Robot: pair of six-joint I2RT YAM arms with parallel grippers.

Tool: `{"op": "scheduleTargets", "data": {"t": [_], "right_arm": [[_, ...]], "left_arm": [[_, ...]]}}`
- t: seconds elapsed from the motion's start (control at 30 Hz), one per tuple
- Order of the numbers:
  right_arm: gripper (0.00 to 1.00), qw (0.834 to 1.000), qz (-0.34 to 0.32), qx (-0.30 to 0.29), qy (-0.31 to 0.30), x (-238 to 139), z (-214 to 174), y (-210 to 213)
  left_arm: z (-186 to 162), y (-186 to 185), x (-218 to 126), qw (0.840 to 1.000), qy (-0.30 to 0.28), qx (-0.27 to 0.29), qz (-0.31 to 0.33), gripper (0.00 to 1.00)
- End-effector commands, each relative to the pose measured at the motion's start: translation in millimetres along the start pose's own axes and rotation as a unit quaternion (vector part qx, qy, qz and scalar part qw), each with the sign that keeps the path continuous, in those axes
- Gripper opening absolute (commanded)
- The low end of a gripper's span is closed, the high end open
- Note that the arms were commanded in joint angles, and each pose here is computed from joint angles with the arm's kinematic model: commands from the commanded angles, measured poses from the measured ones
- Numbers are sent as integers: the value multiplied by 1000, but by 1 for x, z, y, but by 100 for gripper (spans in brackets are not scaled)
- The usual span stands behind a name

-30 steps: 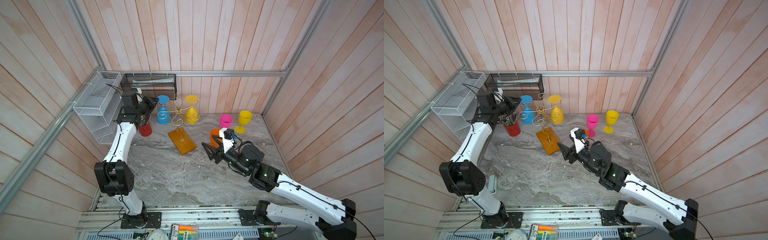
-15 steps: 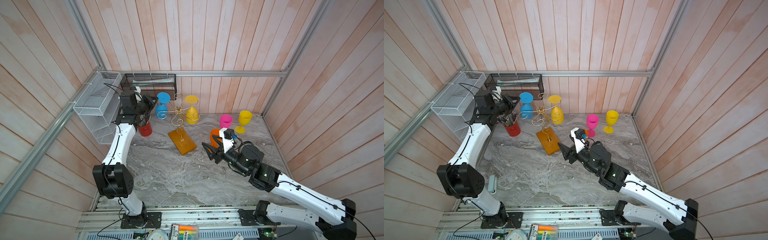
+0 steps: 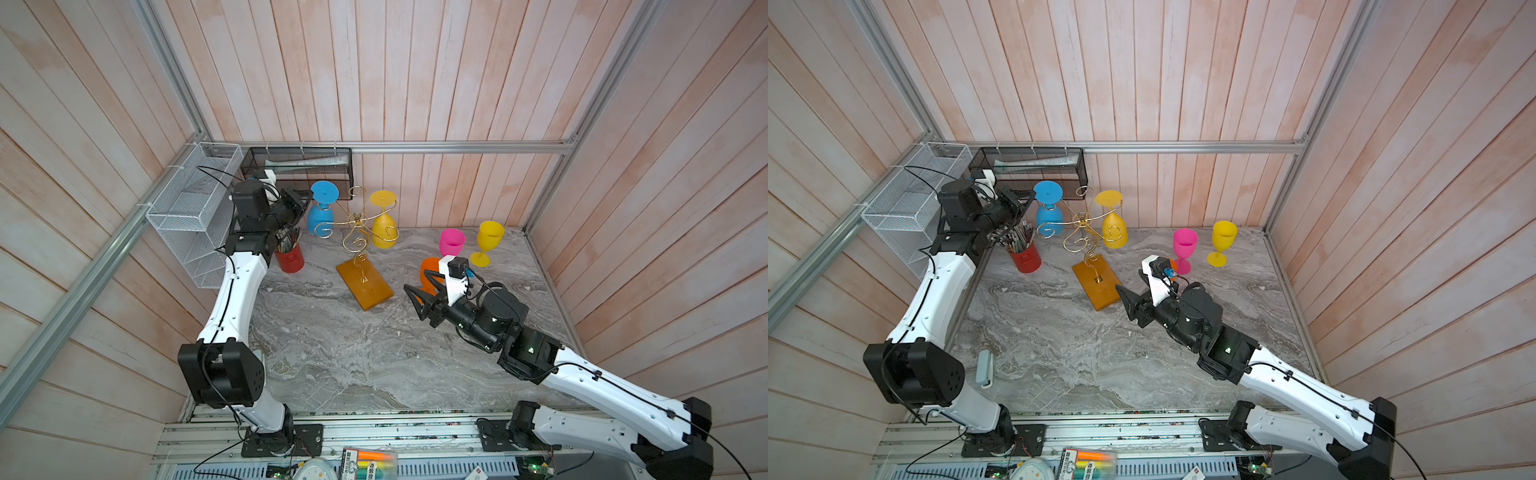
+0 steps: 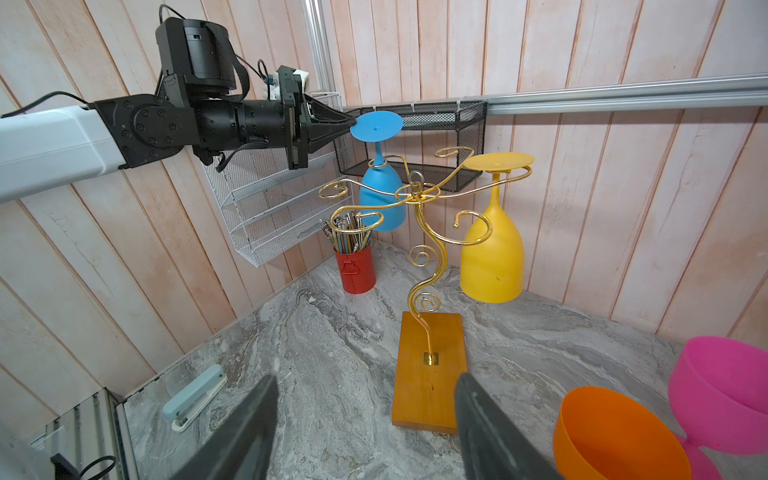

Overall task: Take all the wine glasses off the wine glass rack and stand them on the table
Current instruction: 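Lift the blue glass up off its hook with the left gripper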

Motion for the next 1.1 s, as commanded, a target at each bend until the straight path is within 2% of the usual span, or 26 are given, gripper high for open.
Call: {"op": "scheduleTargets", "data": {"t": [0.0, 0.57, 1.07], "right_arm": [[68, 1000, 2, 9, -13, -4, 11, 3], [67, 1000, 2, 15, -14, -11, 13, 2], [67, 1000, 1, 15, -10, -7, 11, 3]], "left_arm": [[4, -10, -10, 1000, -20, 13, -9, 0], [11, 3, 7, 1000, -26, 11, -2, 0], [-5, -8, 19, 998, 24, 33, -52, 0]]}}
Point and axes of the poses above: each gripper's point midway between its finger pads, its own x axis out along the fingers, its own y axis along the line the jaws close on, z = x × y, the point moved 10 cm from there along -x, back along the fingers, and after that the axes turned 4 degrees about x, right-handed, at the moved point
